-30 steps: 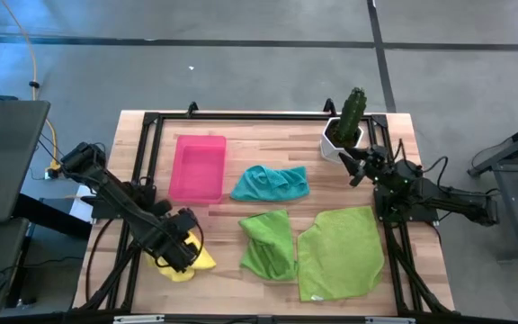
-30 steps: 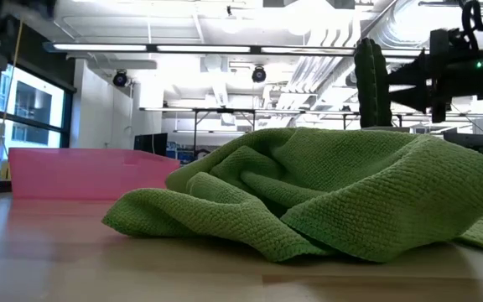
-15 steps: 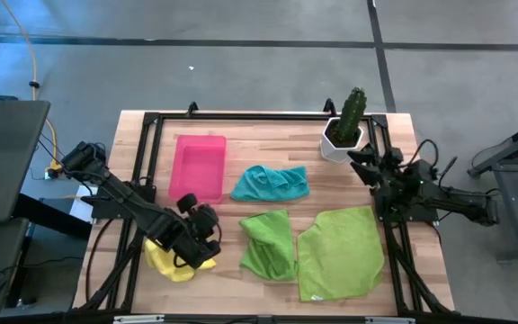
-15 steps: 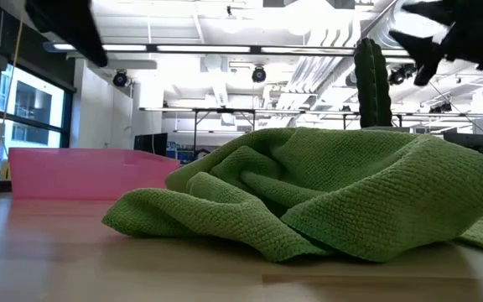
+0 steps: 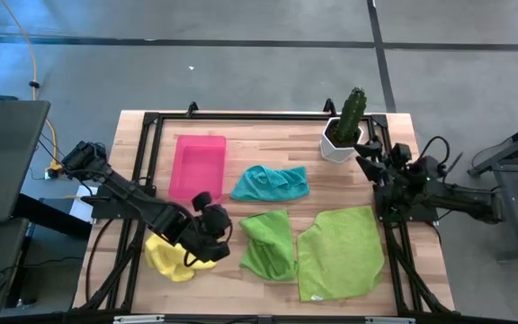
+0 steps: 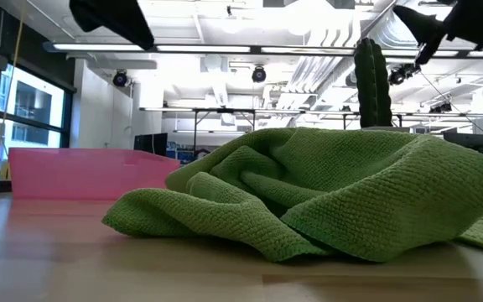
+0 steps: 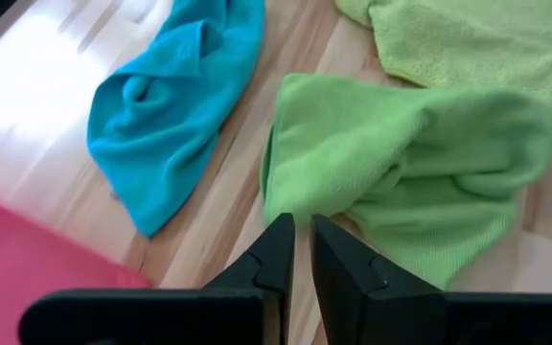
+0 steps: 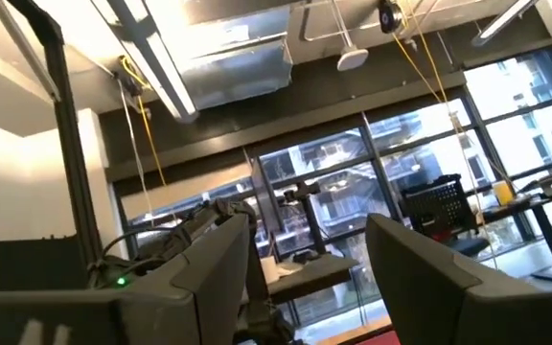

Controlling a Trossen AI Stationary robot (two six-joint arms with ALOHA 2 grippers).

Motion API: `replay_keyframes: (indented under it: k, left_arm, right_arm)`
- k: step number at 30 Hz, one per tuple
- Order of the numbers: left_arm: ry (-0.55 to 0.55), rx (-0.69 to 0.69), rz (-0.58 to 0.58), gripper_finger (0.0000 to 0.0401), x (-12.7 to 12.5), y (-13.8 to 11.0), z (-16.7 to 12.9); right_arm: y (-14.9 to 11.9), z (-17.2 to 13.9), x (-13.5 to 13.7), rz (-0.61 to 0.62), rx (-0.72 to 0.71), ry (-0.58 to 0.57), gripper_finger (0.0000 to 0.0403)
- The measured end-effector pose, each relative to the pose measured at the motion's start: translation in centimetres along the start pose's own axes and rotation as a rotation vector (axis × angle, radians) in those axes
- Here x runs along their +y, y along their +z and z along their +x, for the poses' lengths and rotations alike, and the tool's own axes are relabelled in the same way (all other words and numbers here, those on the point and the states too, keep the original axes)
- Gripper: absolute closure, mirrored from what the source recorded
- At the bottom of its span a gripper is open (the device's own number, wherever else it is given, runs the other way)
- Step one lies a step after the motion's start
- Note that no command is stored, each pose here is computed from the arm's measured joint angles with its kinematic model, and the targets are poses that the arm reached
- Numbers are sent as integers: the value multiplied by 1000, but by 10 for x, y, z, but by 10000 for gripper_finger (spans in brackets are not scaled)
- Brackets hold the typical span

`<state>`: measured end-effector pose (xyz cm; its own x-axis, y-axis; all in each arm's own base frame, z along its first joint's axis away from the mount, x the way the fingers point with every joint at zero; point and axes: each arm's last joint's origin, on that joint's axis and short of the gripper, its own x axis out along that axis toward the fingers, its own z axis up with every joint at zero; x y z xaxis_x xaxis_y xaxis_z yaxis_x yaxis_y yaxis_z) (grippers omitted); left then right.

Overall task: Roll microfiber towels into tight, uniform cylinder then place into a basket
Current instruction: Adjust the light green microfiber cloth

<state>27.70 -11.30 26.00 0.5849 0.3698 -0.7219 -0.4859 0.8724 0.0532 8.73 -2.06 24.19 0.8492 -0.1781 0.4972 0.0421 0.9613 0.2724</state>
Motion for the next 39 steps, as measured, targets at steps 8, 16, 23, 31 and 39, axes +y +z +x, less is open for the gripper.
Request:
replay_keyframes:
  k: [8, 16, 23, 31, 39]
  left_arm:
    - [10, -4, 1, 371, 3, 4, 4]
    - [5, -3, 6, 371, 2, 3, 2]
    - [-1, 5, 12, 371, 1, 1, 2]
    - [4, 9, 16, 371, 2, 1, 2]
    - [6, 11, 18, 371, 2, 1, 2]
  right_arm:
    - [3, 38, 0, -21, 266, -84, 199]
    - [-17, 75, 2, 176, 604, 48, 199]
    - [-56, 80, 18, 568, 981, 143, 199]
    - [-96, 66, 58, 650, 1294, 238, 199]
    - [-119, 50, 91, 434, 1358, 297, 199]
